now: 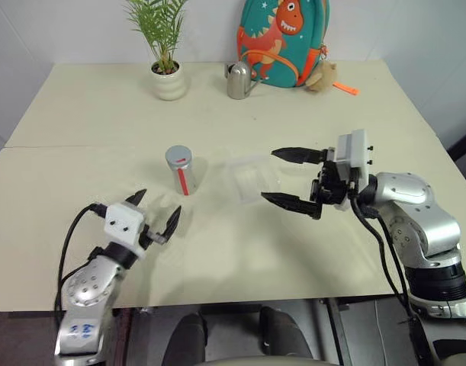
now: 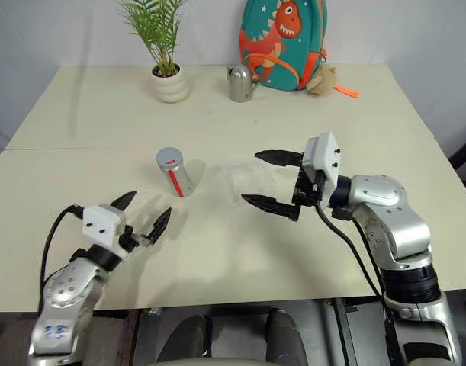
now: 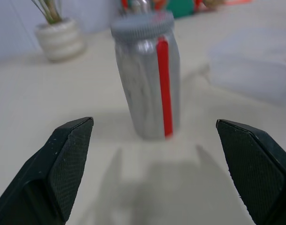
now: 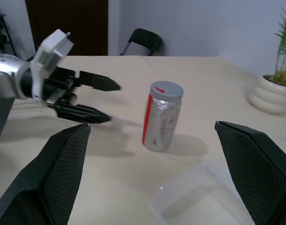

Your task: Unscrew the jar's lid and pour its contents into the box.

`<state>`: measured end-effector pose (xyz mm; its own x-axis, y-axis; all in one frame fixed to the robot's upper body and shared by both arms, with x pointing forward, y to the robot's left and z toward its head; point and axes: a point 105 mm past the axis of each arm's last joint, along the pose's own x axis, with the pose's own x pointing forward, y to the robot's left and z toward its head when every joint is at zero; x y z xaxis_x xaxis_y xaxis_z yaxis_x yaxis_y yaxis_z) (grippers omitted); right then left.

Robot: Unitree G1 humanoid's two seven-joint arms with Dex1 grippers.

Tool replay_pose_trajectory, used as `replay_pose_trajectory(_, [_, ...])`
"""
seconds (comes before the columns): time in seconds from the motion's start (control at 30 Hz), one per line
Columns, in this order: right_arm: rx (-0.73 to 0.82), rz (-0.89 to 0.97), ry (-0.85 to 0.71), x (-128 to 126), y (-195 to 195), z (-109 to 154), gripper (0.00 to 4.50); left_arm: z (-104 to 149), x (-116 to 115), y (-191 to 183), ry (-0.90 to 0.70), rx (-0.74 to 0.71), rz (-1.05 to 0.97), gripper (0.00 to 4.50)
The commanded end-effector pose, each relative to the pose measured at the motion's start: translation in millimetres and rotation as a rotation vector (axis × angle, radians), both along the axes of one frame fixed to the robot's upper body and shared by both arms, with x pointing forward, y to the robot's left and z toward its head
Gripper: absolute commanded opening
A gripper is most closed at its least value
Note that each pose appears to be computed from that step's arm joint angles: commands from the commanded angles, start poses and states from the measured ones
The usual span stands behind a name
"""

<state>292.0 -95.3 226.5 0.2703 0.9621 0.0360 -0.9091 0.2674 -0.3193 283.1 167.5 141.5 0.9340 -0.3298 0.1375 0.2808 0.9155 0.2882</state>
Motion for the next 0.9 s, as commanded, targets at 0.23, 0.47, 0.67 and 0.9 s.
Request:
replay_pose_trajectory(0.23, [-0.056,0.073,-0.013,-20,9,5,4.5,5,29,-19,-0.067,-0.028,0.161,4.48])
replay_pose_trajectory(0.47, [-0.067,0.066,-0.011,-24,10,7,4.5,-3,42,-28,-0.056,-0.031,0.209,4.48])
replay_pose_trajectory(0.67, [-0.059,0.061,-0.006,-29,14,7,4.5,-3,58,-33,-0.07,-0.036,0.219,4.48])
replay_pose_trajectory(0.9, [-0.048,0.045,0.003,-31,13,6,4.5,4,78,-30,-0.106,-0.047,0.245,4.48])
